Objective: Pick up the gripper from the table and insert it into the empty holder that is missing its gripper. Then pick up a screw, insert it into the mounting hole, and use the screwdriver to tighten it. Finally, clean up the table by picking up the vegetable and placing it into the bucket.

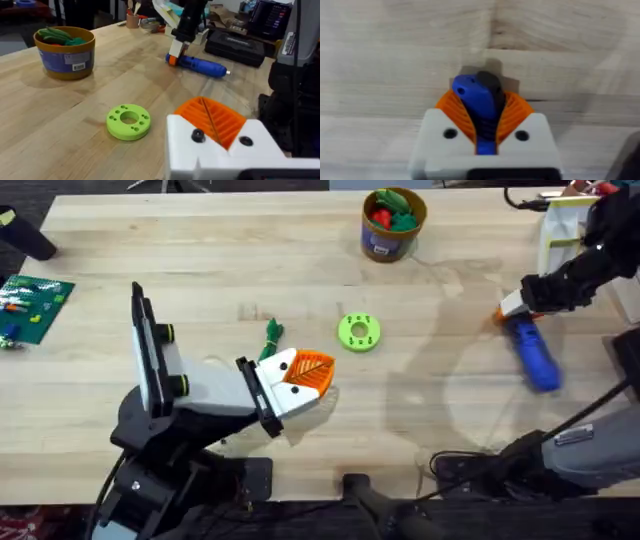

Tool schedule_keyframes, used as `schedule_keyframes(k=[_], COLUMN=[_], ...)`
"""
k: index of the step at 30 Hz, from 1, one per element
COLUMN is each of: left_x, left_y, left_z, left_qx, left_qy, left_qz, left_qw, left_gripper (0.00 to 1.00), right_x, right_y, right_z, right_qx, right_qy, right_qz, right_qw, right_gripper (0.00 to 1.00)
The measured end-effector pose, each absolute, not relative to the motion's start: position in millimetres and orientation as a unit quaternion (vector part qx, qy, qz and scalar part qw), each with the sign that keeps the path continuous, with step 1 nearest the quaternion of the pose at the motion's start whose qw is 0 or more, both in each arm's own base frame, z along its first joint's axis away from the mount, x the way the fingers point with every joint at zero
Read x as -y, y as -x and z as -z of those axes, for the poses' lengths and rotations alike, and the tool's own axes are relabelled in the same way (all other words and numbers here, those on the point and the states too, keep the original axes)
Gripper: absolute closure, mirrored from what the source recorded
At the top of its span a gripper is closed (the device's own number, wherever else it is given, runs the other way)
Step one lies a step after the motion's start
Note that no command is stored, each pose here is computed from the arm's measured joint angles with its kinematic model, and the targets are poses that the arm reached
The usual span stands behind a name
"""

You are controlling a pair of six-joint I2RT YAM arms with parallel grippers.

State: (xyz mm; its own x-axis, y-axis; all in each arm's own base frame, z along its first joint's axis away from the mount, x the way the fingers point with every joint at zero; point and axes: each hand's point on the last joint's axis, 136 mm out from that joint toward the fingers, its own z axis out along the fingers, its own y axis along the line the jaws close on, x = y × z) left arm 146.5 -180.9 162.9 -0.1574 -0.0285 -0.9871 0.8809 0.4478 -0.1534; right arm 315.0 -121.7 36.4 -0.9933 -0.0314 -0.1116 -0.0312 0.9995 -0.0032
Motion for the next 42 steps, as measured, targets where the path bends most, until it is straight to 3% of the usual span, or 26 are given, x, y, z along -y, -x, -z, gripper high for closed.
schedule_keyframes(k=[1, 2, 7, 8, 19, 26, 42], left_x=[181, 181, 181, 181, 180, 180, 180], left_y=[-147, -147, -147, -147, -147, -147, -147], left_z=[-163, -163, -163, -163, -163, -163, -163], left_qx=[-0.643, -0.643, -0.643, -0.643, -0.643, -0.643, -0.643], left_qy=[-0.331, -0.331, -0.331, -0.331, -0.33, -0.33, -0.33], left_qz=[0.407, 0.407, 0.407, 0.407, 0.406, 0.406, 0.406], left_qw=[0.558, 0.558, 0.558, 0.558, 0.559, 0.559, 0.559], left_gripper=[0.991, 0.991, 0.991, 0.991, 0.991, 0.991, 0.991], right_x=[120, 117, 104, 102, 97, 89, 96], right_y=[-315, -313, -309, -308, -297, -277, -272], right_z=[-36, -36, -37, -37, -45, -65, -39], right_qx=[-0.998, -0.998, -0.998, -0.998, -0.997, -0.992, -0.989], right_qy=[0.011, 0.007, 0.028, 0.032, 0.047, 0.116, 0.144], right_qz=[-0.005, -0.013, -0.038, -0.04, -0.047, -0.052, -0.04], right_qw=[0.056, 0.054, 0.047, 0.045, 0.029, 0.018, -0.006], right_gripper=[0.846, 0.751, 0.054, 0.023, 0.007, 0.007, 0.008])
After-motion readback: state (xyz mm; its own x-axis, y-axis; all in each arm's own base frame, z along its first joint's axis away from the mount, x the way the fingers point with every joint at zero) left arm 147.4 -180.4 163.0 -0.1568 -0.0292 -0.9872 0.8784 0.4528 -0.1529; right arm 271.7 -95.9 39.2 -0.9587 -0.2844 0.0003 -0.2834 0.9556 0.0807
